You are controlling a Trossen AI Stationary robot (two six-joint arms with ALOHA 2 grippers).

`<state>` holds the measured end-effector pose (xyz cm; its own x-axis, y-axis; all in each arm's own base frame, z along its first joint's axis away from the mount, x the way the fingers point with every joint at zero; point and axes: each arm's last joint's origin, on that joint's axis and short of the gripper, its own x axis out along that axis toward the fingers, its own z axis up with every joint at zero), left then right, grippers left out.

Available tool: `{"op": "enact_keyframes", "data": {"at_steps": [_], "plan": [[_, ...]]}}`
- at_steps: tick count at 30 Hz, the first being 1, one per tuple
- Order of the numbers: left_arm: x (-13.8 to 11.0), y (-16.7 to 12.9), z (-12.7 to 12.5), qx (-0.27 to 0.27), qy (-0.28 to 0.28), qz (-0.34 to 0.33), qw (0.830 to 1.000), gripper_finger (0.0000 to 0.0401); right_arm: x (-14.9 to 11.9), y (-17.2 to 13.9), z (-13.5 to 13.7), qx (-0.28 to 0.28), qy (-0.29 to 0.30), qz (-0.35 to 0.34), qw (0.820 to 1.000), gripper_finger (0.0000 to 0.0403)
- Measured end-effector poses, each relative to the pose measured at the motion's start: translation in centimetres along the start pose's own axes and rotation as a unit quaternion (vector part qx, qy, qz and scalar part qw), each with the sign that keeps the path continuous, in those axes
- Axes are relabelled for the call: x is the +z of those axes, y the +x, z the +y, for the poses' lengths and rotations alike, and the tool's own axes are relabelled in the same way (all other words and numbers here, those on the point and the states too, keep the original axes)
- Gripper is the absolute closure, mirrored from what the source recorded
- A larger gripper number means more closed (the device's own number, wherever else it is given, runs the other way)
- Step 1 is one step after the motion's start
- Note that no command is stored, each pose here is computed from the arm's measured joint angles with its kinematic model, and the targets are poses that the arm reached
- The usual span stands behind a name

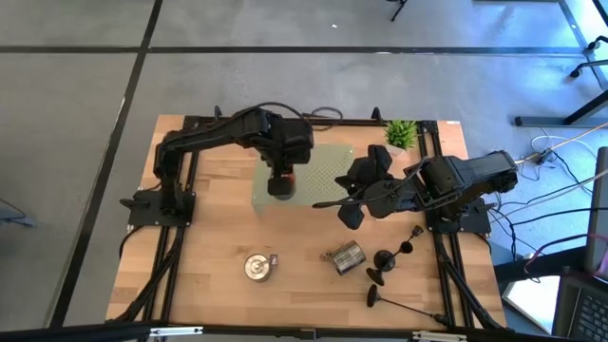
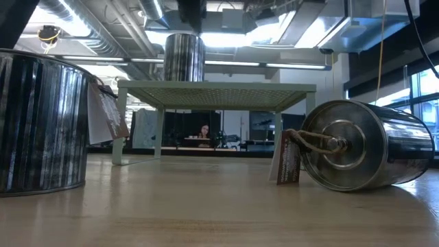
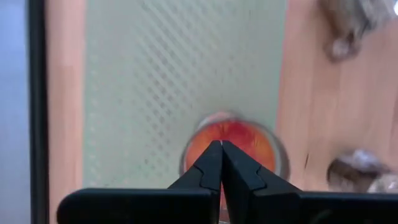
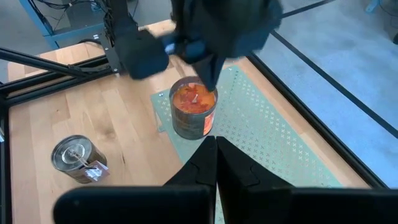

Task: Pick & Place candle stick holders
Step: Put the orange scented candle on the shelf

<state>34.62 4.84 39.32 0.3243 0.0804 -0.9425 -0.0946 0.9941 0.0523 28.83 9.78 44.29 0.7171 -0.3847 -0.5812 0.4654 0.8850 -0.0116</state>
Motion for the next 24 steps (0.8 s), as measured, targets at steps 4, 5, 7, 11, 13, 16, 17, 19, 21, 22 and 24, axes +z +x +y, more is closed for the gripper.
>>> {"op": "enact_keyframes", "data": {"at_steps": [4, 5, 7, 11, 13, 16, 17, 19, 21, 22, 24], "plan": [[0.1, -2.6, 0.3, 0.003, -0.038, -0.045, 0.998, 0.0400, 0.0, -0.1, 0.0, 0.001, 0.000, 0.000, 1.000, 0.0399], [0.0, -3.4, 0.2, 0.003, -0.046, -0.056, 0.997, 0.0400, 0.0, -0.1, -0.1, 0.001, 0.001, -0.001, 1.000, 0.0399], [-0.5, -5.2, -0.3, -0.002, -0.057, -0.085, 0.995, 0.0400, 0.1, -0.3, -0.2, 0.003, 0.003, -0.003, 1.000, 0.0399], [-2.0, -8.5, -1.7, -0.004, -0.068, -0.141, 0.988, 0.0400, 0.3, -0.5, -0.5, 0.004, 0.009, -0.010, 1.000, 0.0399], [-2.6, -9.7, -2.5, 0.000, -0.071, -0.165, 0.984, 0.0400, 0.3, -0.5, -0.5, 0.003, 0.009, -0.010, 1.000, 0.0399], [-3.7, -11.6, -3.5, 0.007, -0.081, -0.209, 0.974, 0.0400, 0.4, -0.5, -0.7, 0.002, 0.012, -0.011, 1.000, 0.0399], [-4.1, -12.2, -3.8, 0.010, -0.082, -0.220, 0.972, 0.0400, 0.4, -0.5, -0.7, 0.001, 0.012, -0.011, 1.000, 0.0399], [-4.6, -13.1, -4.5, 0.019, -0.084, -0.243, 0.966, 0.0400, 0.5, -0.4, -0.8, 0.002, 0.011, -0.011, 1.000, 0.0399], [-5.2, -13.7, -5.2, 0.024, -0.076, -0.252, 0.964, 0.0400, 0.6, -0.4, -0.8, 0.004, 0.014, -0.015, 1.000, 0.0399], [-5.4, -13.9, -5.5, 0.025, -0.072, -0.255, 0.964, 0.0400, 0.7, -0.3, -0.8, 0.007, 0.017, -0.016, 1.000, 0.0399], [-5.9, -14.3, -6.1, 0.027, -0.062, -0.257, 0.964, 0.0400, 0.9, -0.2, -0.8, 0.017, 0.021, -0.015, 1.000, 0.0399]]}}
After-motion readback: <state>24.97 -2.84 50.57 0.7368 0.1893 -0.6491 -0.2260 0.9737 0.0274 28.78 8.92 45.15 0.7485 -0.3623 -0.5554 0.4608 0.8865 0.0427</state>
